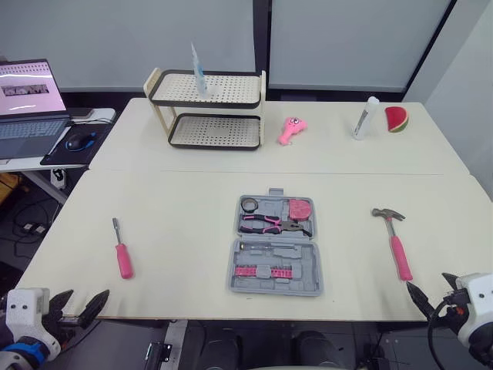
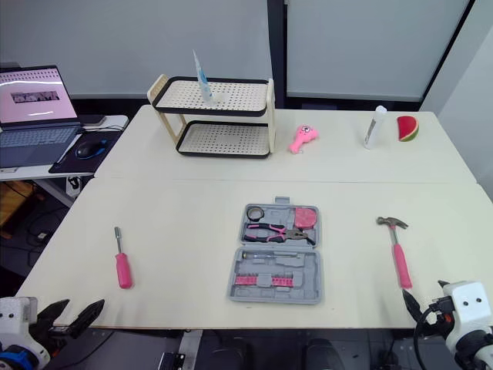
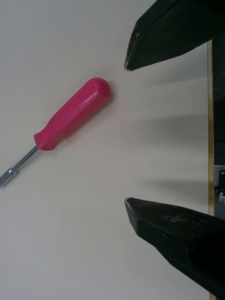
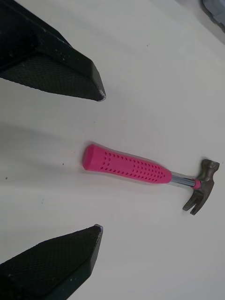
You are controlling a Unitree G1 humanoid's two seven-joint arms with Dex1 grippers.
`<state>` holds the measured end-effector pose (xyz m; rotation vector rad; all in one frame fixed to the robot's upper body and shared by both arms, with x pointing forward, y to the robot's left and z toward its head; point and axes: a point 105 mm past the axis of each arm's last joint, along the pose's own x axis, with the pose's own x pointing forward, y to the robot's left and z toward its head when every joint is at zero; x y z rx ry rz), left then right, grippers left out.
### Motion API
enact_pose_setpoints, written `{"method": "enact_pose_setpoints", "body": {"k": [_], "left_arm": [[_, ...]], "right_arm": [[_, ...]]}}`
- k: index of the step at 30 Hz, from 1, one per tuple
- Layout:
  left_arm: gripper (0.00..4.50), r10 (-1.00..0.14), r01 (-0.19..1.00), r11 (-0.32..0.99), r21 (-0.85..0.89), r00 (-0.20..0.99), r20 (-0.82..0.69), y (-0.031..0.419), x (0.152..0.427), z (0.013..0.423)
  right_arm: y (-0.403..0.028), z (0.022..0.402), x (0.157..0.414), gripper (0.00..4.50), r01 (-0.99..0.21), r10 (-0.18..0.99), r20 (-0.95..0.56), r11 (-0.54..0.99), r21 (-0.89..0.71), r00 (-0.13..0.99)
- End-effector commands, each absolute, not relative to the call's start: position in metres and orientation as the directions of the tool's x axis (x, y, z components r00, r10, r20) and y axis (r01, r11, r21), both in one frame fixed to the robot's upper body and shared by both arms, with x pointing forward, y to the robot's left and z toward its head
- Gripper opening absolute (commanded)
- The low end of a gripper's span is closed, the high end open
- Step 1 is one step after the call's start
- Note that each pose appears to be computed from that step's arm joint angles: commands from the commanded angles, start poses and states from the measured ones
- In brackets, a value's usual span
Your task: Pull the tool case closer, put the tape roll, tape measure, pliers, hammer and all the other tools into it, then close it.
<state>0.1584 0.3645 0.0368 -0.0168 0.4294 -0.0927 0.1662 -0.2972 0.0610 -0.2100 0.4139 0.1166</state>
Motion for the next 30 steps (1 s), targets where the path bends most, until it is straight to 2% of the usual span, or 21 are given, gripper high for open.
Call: {"method": "enact_pose_setpoints", "body": {"k": [1,7,10,13,17,21,26,30], "left_arm": [[4.50,-0.126,0.135,0.991,-0.005,0.912,-0.390,0.359,0.164,0.047],[4.50,-0.153,0.180,0.983,0.036,0.911,-0.384,0.358,0.166,0.056],[4.50,-0.231,0.279,0.958,0.074,0.895,-0.381,0.348,0.172,0.069],[4.50,-0.396,0.461,0.880,0.117,0.846,-0.356,0.317,0.192,0.088],[4.50,-0.603,0.660,0.736,0.150,0.741,-0.296,0.265,0.219,0.114],[4.50,-0.753,0.789,0.596,0.148,0.613,-0.238,0.214,0.236,0.139],[4.50,-0.868,0.894,0.428,0.131,0.447,-0.215,0.159,0.248,0.162],[4.50,-0.904,0.932,0.325,0.161,0.356,-0.238,0.135,0.251,0.170]], "right_arm": [[-0.300,0.074,0.165,4.49,-0.149,0.058,-0.383,0.966,-0.212,0.922],[-0.294,0.079,0.171,4.49,-0.212,0.111,-0.400,0.952,-0.219,0.910],[-0.292,0.092,0.185,4.49,-0.240,0.138,-0.391,0.944,-0.225,0.910],[-0.291,0.109,0.209,4.49,-0.288,0.173,-0.400,0.925,-0.248,0.900],[-0.292,0.119,0.235,4.49,-0.305,0.171,-0.438,0.918,-0.255,0.882],[-0.290,0.120,0.256,4.49,-0.292,0.143,-0.463,0.918,-0.269,0.875],[-0.296,0.112,0.281,4.49,-0.231,0.075,-0.492,0.937,-0.264,0.867],[-0.306,0.103,0.295,4.49,-0.164,0.004,-0.519,0.951,-0.263,0.855]]}}
